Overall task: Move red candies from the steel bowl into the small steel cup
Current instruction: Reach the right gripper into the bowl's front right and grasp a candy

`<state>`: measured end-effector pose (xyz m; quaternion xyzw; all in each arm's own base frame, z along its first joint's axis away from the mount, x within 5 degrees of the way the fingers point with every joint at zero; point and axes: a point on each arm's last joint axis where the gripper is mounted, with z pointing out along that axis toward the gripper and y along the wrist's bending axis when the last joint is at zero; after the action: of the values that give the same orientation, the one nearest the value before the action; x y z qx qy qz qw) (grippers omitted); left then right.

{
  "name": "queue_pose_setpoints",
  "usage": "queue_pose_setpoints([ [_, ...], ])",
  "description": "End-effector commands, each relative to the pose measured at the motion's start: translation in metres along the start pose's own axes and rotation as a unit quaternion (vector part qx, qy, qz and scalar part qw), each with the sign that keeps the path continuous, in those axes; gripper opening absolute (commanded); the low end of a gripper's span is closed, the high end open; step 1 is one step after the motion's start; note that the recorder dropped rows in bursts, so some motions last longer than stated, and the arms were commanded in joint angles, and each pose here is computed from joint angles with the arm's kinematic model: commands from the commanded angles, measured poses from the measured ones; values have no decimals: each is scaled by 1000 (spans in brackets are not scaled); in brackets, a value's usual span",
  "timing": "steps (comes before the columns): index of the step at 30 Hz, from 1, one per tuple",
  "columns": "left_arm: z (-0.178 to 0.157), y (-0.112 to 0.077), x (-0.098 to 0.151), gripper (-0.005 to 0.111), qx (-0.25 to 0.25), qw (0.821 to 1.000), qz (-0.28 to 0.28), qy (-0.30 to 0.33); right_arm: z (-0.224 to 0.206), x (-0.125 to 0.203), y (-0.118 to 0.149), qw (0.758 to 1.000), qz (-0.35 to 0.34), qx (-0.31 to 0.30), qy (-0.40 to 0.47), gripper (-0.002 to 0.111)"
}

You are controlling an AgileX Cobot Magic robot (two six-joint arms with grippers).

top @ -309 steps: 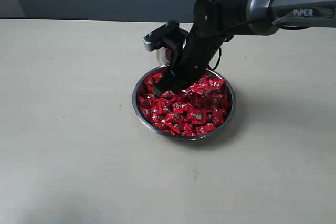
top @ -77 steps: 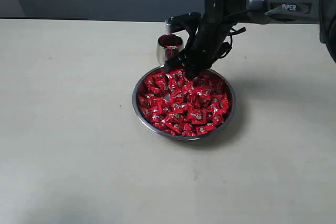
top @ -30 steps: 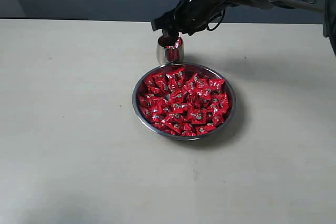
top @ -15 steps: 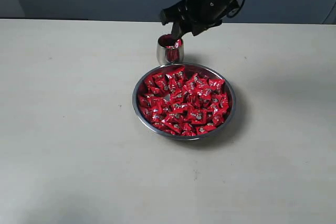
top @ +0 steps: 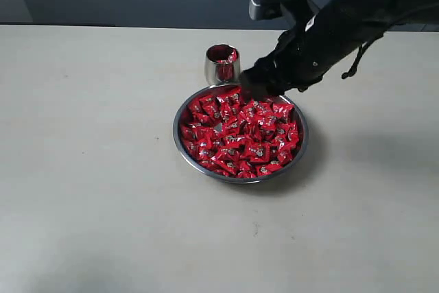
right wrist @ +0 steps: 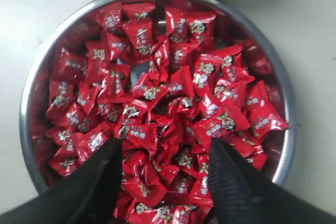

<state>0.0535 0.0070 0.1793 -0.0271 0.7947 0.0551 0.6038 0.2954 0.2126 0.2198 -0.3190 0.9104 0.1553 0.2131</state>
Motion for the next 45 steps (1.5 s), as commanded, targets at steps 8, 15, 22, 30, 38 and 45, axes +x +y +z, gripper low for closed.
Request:
queue_pose_setpoints([
  [8, -1, 0, -3, 0, 3, 1000, 1, -9, 19, 35, 1, 994, -103, -20, -5, 49],
  [15, -1, 0, -3, 0, 3, 1000, 1, -9, 30, 57, -3, 991, -132, -4, -1, 49],
  [22, -1, 0, -3, 0, 3, 1000, 1, -9, 34, 59, -3, 990, -140, -9, 5, 49],
  [30, -1, 0, -3, 0, 3, 1000, 1, -9, 61, 61, -3, 991, -137, -3, 10, 49],
  [38, -1, 0, -3, 0, 3, 1000, 1, -9, 66, 60, 19, 986, -168, -10, -1, 47],
  [45, -1, 0, -3, 0, 3, 1000, 1, -9, 76, 63, 15, 986, -165, -1, 4, 0],
])
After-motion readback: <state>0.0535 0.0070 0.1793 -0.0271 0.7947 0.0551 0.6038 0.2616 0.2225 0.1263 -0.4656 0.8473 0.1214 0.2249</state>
